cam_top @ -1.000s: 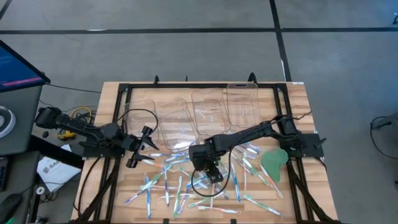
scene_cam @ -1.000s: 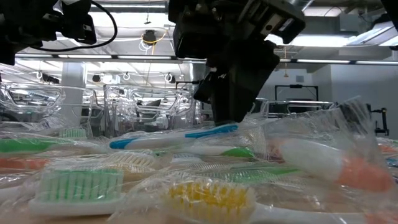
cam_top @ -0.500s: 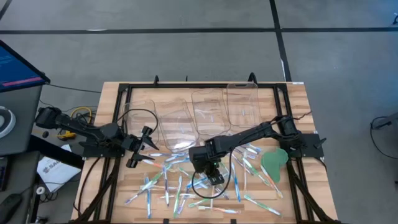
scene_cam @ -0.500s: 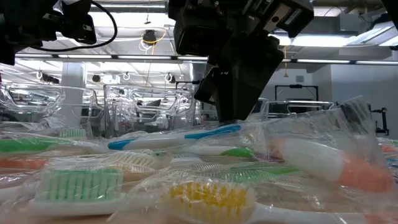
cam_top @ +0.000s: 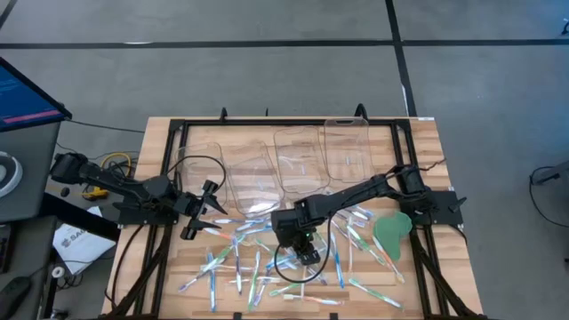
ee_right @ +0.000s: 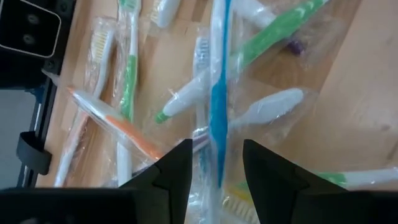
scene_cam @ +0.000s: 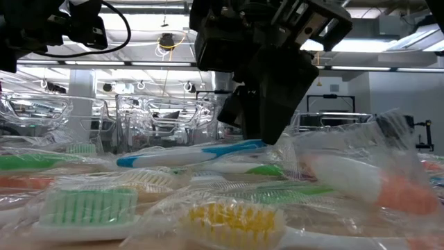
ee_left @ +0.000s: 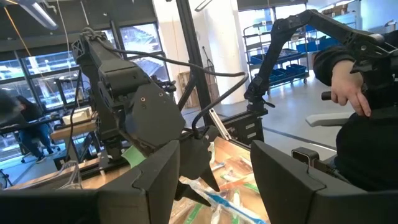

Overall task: Pick & Place Toothbrushes
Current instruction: Put the blue toothbrush into the right transparent bin

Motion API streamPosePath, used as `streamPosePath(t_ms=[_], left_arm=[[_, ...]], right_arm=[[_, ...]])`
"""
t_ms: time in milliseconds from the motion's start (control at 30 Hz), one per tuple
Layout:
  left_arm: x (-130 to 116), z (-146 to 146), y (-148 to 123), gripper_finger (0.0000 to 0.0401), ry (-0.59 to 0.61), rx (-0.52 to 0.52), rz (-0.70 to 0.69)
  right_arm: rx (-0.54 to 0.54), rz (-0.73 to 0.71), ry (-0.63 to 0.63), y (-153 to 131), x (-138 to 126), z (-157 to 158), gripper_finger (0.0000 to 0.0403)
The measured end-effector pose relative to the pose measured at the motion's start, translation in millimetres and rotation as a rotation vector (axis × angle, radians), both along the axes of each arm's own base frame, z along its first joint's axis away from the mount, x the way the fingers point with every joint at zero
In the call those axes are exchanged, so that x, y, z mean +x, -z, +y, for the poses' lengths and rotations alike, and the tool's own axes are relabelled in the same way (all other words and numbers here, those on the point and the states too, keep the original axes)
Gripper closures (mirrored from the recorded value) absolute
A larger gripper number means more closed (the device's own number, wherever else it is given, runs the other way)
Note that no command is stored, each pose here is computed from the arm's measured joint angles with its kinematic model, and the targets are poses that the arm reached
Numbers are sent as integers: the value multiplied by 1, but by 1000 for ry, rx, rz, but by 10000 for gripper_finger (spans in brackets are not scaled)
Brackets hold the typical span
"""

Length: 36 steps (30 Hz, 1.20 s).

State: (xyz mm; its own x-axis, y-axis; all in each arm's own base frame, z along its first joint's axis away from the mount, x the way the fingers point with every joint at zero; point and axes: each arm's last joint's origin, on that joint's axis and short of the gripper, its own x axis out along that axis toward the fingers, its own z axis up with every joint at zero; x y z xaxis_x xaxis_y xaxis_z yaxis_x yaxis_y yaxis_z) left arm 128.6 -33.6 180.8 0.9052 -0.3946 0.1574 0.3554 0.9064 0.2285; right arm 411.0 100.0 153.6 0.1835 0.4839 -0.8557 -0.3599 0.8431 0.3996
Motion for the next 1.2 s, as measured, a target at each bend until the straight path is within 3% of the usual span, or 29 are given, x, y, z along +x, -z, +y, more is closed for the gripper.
streamPosePath(t_ms=[233, 733, 1033, 1200], left_arm=[[0, 0, 0, 210, 0, 0, -2], [0, 0, 0, 210, 0, -1, -3], [0, 0, 0, 210, 0, -1, -3], [0, 0, 0, 210, 0, -1, -3]], right_arm=[[9, -6, -17, 0, 0, 0, 274], [12, -5, -18, 0, 0, -1, 338], [22, -3, -9, -7, -2, -6, 398], [2, -41, -20, -17, -3, -9, 402]])
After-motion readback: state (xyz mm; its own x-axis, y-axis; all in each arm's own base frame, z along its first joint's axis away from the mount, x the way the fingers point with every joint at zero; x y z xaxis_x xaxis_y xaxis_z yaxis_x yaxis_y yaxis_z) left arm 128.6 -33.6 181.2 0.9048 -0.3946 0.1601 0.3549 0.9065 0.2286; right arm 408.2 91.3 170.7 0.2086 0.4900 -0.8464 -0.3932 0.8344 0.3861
